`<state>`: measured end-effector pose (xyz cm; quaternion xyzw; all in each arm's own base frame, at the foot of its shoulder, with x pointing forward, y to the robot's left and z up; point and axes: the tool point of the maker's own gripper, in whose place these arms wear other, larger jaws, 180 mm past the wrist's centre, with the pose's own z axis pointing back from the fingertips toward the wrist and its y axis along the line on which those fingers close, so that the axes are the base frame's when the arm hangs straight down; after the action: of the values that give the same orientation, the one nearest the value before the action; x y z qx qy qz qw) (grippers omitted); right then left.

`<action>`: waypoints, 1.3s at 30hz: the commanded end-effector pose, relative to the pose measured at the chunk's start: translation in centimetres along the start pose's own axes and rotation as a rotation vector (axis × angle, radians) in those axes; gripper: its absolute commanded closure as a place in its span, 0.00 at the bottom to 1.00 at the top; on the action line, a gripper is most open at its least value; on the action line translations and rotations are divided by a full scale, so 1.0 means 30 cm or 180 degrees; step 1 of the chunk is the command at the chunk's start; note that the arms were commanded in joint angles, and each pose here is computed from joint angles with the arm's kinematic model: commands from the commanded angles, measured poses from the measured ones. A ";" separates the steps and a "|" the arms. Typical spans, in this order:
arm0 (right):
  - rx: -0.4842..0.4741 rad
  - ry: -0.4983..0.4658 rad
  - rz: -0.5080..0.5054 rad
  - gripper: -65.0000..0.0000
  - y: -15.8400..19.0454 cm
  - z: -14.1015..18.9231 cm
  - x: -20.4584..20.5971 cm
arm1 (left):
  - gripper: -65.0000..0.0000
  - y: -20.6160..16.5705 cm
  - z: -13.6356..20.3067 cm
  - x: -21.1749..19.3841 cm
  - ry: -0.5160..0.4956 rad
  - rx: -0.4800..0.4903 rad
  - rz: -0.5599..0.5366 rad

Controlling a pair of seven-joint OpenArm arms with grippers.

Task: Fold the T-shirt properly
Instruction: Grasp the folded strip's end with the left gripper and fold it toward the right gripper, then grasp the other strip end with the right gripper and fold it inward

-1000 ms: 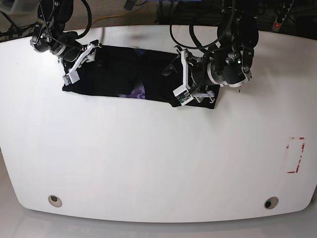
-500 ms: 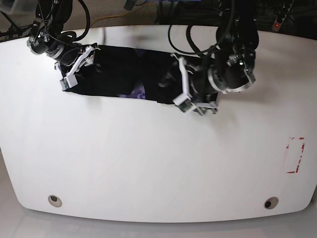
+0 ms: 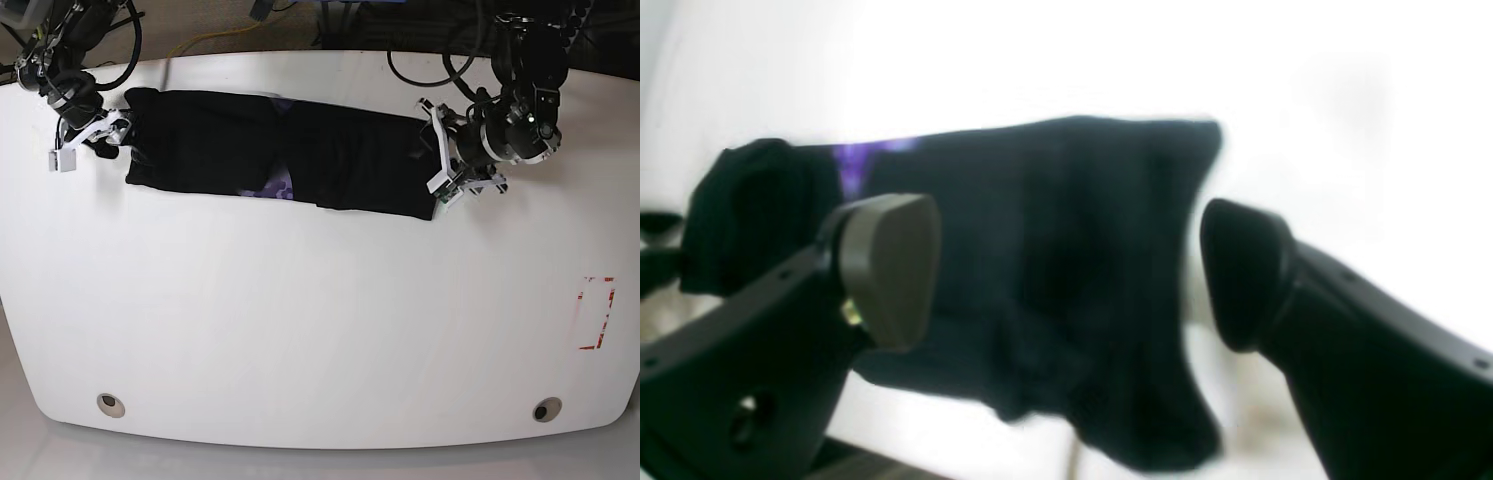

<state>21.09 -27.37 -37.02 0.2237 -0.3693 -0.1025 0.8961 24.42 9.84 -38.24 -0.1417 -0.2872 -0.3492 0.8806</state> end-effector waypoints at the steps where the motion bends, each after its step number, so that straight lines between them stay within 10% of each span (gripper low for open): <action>1: -0.0018 -0.0030 -0.0011 0.09 -0.036 0.012 0.025 | 0.71 0.003 -0.015 0.022 -0.0146 -0.0059 0.0064; 6: 0.0006 0.0044 -0.0182 0.09 -0.055 -0.006 -0.020 | 0.90 0.001 -0.058 -0.046 0.0000 -0.0157 0.0241; 16: 0.0408 0.0373 -0.0307 0.10 0.107 -0.119 -0.177 | 0.90 -0.011 -0.034 -0.021 -0.0073 -0.0132 0.0170; 27: 0.0192 0.0495 -0.0089 0.90 0.110 -0.153 -0.178 | 0.90 -0.026 -0.047 -0.033 -0.0044 -0.0166 0.0194; 39: -0.0407 0.0323 0.1039 0.99 0.158 -0.013 0.058 | 0.90 -0.060 -0.102 -0.064 -0.0047 -0.0309 0.0427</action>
<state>22.09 -22.66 -35.50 0.1313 -0.3343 0.0123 0.9332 23.53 7.51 -41.28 -0.2239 -0.2795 -0.2933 0.8864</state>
